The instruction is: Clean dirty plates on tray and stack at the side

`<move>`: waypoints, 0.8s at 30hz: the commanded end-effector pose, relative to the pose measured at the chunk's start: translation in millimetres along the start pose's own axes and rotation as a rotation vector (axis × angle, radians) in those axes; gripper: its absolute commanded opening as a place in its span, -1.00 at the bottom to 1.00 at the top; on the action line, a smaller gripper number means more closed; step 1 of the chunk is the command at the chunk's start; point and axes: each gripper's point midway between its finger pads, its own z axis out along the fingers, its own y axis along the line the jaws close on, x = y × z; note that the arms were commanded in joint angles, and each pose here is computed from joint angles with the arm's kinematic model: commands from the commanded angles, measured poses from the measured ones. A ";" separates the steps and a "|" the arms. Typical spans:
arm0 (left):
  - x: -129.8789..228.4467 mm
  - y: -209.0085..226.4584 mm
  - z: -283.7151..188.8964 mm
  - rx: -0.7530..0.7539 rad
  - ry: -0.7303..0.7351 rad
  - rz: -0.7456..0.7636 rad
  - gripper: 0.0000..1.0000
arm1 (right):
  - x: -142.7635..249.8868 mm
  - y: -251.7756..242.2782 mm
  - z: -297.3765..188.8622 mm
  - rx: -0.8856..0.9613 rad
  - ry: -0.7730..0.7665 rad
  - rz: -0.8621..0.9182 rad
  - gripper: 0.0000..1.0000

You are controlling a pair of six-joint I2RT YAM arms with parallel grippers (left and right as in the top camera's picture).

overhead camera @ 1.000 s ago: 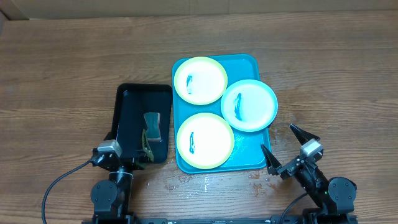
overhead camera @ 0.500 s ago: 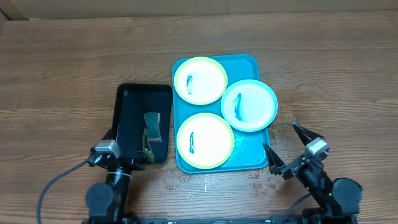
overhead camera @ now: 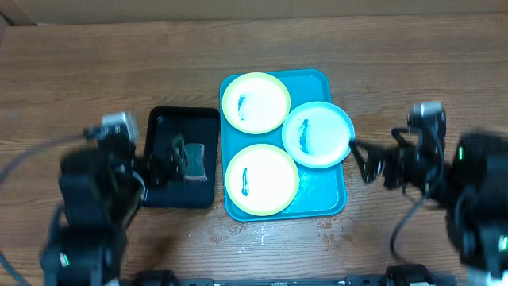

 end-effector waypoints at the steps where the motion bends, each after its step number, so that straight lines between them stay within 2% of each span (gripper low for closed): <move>1: -20.3 -19.9 0.4 0.051 0.103 -0.005 0.99 | -19.6 4.4 11.1 -0.040 0.082 0.086 0.99; 5: -20.4 -24.1 7.1 0.049 0.218 -0.046 1.00 | -15.2 8.5 35.7 -0.125 0.192 0.161 1.00; 6: -14.9 -23.1 10.1 0.044 0.256 -0.055 1.00 | -9.5 8.3 43.4 -0.141 0.227 0.179 0.88; 7: -9.3 -19.9 13.3 0.030 0.287 -0.061 1.00 | -2.0 6.8 50.7 -0.142 0.270 0.198 0.76; 8: -3.4 -16.1 16.7 0.013 0.318 -0.064 1.00 | 7.2 6.9 58.2 -0.144 0.319 0.214 0.72; 11: 14.1 -9.3 22.8 -0.012 0.414 -0.057 1.00 | 46.5 9.3 85.7 -0.128 0.490 0.229 0.74; 14: 22.4 -3.1 28.5 -0.037 0.464 -0.042 1.00 | 95.9 7.7 119.4 -0.011 0.636 0.204 0.73; 18: 26.8 21.6 29.1 -0.176 0.484 -0.030 1.00 | 146.5 2.0 157.8 0.170 0.718 0.141 0.64; 20: 29.7 28.9 28.8 -0.219 0.493 -0.038 1.00 | 163.4 2.5 171.3 0.200 0.739 0.139 0.46; 24: 47.3 35.7 39.0 -0.233 0.549 -0.050 0.97 | 191.3 -1.8 187.6 0.211 0.800 0.171 0.44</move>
